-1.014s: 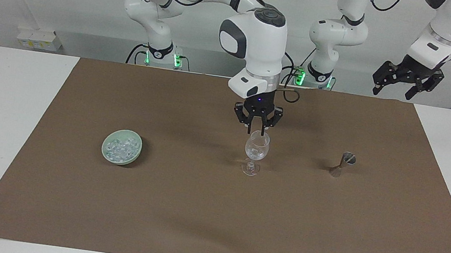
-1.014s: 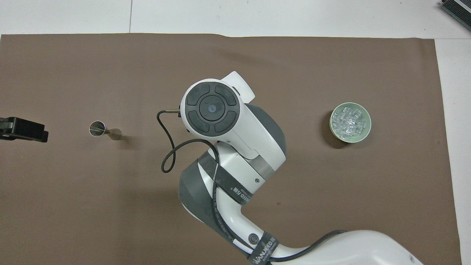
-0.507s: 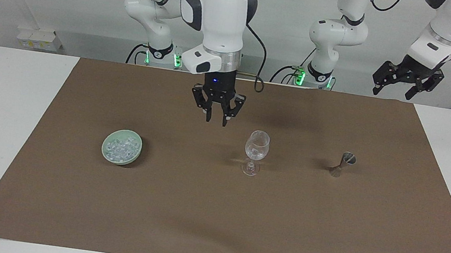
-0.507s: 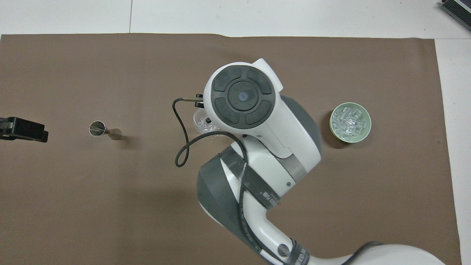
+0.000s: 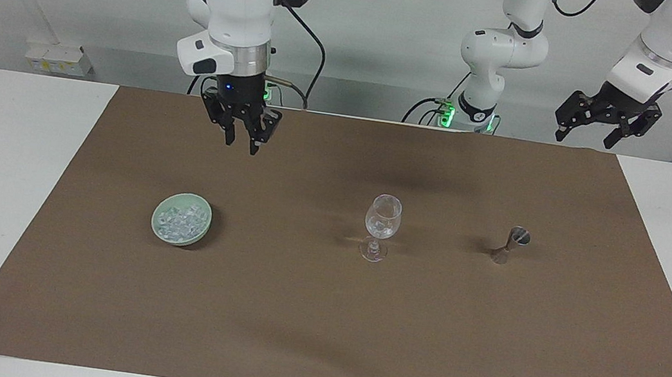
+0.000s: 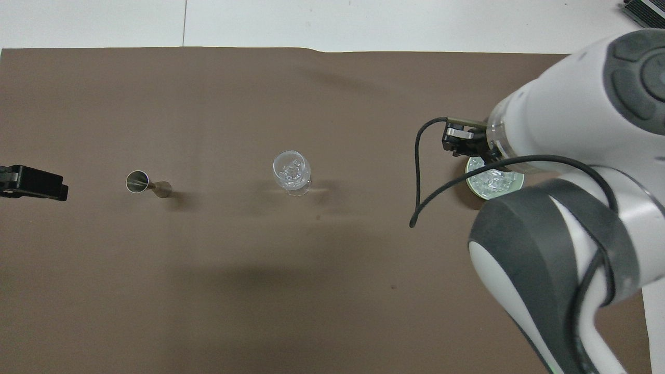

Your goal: Pour wine and add ice with both arms

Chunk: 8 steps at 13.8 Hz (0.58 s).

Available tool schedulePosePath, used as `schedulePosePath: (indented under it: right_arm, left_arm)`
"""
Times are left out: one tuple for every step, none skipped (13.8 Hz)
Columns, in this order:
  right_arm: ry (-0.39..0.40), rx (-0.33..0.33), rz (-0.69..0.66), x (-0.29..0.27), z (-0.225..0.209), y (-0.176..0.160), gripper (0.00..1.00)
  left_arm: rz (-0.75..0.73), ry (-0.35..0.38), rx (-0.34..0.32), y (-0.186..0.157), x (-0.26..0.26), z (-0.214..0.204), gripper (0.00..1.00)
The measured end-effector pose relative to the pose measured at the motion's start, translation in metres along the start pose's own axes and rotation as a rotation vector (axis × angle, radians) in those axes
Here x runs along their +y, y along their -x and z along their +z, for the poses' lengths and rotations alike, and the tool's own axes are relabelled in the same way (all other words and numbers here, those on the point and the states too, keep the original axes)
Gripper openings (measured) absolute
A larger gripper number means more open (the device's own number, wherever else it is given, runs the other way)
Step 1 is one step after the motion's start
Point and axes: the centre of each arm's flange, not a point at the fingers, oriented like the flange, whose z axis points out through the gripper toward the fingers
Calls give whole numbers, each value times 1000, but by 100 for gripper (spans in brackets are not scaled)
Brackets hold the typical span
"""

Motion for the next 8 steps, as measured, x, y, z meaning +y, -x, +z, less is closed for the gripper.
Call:
schedulePosePath:
  right_arm:
    - [6,-14,-12,14,-7,4,57]
    - [13,-22,-24,27,-12,6,60]
    - [16,-28,-32,39,-16,7,60]
    - [20,-38,-35,48,-17,6,66]
    - [20,-42,-39,56,-16,3,66]
    - [17,-47,-48,63,-15,-1,71]
    - [12,-54,-60,71,-14,-5,80]
    - [8,-59,-65,82,-13,-9,93]
  left_arm:
    - [0,0,0,0,0,0,100]
    - [0,0,0,0,0,0,100]
    - [0,0,0,0,0,0,100]
    - [0,0,0,0,0,0,100]
    - [0,0,0,0,0,0,100]
    - [0,0,0,0,0,0,100]
    - [0,0,0,0,0,0,100]
    - [0,0,0,0,0,0,100]
